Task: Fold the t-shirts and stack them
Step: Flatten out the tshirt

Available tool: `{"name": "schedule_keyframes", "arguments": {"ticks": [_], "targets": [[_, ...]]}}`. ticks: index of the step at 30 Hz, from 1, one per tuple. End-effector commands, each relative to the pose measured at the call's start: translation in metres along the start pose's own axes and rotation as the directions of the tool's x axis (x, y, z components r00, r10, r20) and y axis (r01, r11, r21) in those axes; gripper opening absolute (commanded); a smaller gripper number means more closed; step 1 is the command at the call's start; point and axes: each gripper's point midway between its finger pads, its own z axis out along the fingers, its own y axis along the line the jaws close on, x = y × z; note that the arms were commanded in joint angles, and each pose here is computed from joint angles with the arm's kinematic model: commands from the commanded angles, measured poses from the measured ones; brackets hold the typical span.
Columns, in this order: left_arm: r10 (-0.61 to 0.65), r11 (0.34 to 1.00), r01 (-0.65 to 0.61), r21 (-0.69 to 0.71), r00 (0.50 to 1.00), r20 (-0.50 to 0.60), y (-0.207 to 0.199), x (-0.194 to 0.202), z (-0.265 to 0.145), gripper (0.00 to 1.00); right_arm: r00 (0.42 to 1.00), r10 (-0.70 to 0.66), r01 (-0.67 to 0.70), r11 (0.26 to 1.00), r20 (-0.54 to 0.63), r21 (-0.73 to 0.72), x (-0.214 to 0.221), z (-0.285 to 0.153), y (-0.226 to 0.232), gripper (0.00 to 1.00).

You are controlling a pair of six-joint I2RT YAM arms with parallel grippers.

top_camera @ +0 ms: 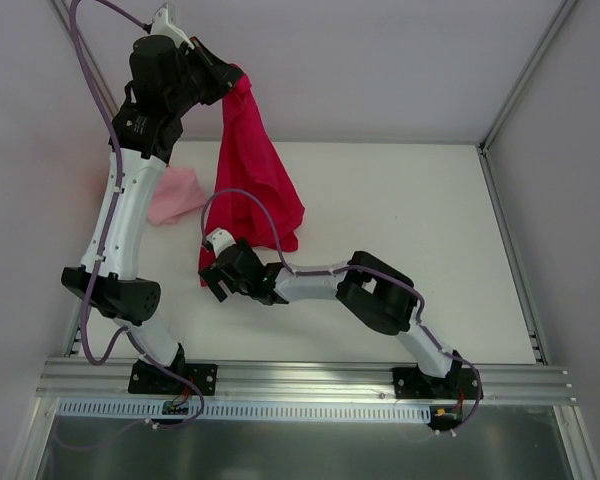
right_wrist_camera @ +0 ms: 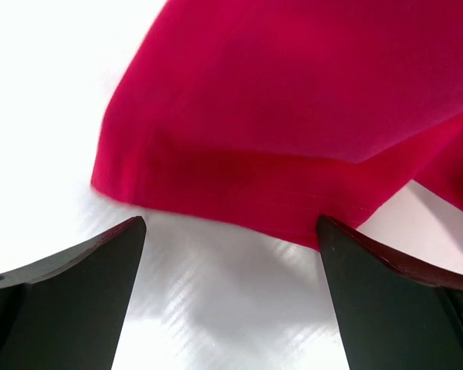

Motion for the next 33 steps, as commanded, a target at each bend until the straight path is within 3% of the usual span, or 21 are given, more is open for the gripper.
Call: {"name": "schedule_keyframes", "arguments": {"ticks": [1, 12, 20, 26, 33], "targets": [[0.035, 0.998, -0.037, 0.05, 0.998, 0.049, -0.016, -0.012, -0.005, 0.0, 1.0, -0.015, 0.016, 0.998, 0.01, -0.06, -0.007, 0.005, 0.016, 0.99], [0.02, 0.997, -0.023, 0.079, 0.999, 0.037, -0.022, -0.007, 0.003, 0.0, 0.984, -0.157, 0.16, 0.986, 0.09, -0.036, -0.067, -0.025, 0.009, 0.99], [0.022, 0.996, -0.025, 0.088, 0.999, 0.026, -0.025, -0.005, 0.009, 0.0, 0.971, -0.176, 0.19, 0.979, 0.165, -0.076, -0.109, -0.054, 0.014, 0.99], [0.028, 0.996, -0.031, 0.087, 0.999, 0.029, -0.026, -0.006, 0.008, 0.0, 0.971, -0.162, 0.183, 0.977, 0.177, -0.111, -0.113, -0.057, 0.023, 0.99], [0.056, 0.995, -0.058, 0.08, 0.998, 0.024, -0.027, -0.002, 0.004, 0.0, 0.985, -0.114, 0.136, 0.976, 0.13, -0.17, -0.09, -0.029, 0.041, 0.98]]}}
